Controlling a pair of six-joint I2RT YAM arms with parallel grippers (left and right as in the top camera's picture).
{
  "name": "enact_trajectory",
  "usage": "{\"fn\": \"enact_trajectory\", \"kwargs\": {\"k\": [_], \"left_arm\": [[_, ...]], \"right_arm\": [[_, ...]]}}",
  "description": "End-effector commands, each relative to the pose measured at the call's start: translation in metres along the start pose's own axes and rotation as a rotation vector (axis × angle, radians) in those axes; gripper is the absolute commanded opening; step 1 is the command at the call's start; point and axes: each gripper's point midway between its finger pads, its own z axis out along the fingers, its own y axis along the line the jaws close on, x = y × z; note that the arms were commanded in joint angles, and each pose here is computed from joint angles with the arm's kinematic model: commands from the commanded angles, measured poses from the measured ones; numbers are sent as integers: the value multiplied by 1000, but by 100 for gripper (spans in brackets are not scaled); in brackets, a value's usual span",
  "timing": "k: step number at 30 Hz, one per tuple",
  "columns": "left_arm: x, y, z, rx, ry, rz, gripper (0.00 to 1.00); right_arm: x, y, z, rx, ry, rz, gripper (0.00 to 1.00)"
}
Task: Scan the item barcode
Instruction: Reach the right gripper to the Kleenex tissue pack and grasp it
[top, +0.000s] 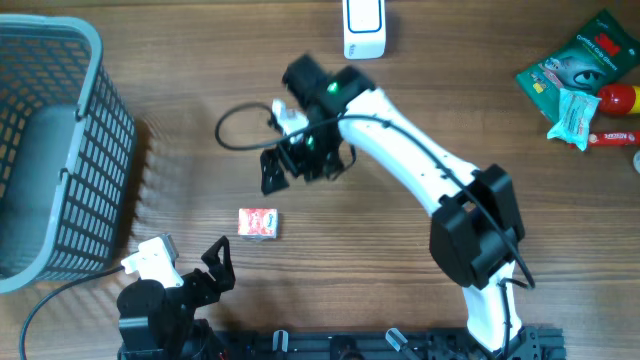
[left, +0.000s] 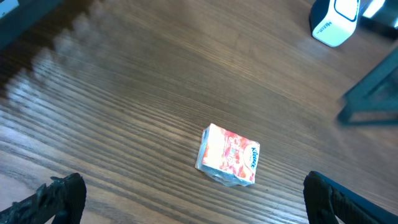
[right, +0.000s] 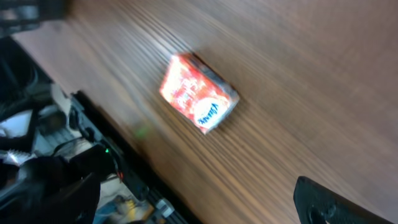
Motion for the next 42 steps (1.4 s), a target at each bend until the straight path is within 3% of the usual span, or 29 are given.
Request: {"fn": "enact_trajectory", "kwargs": {"k": [1,8,12,16,19,22,24,27,34,42], "left_arm": [[0,-3,-1,17,-2,-3,100],[0,-3,-1,17,-2,-3,100],[0,-3,-1,17,-2,-3,100],[0,-3,-1,17,-2,-3,100],[0,-3,-1,17,-2,-2,100],[0,-3,-1,17,-2,-2,100],[0,-3,-1,17,-2,-3,100],[0,-3,-1,17,-2,-3,100],[0,-3,-1,17,-2,-2,100],[0,-3,-1,17,-2,-3,100]], "right_arm": [[20,-16,28,19,79,184,95],[78,-49,7,252,242,148,95],[98,-50,-7,276,198,141,96],[105,-56,-18,271,-54,202,98],[100,-66,-33,255,-356,294,100],[85,-53,-43,59,-624,310,100],[76,-25,-43,-158,-702,238,98],[69,-9,-36,-326,-689,280,97],[43,-16,8,-329,-554,317,95],[33,-16,60,-362,-351,333,70]]}}
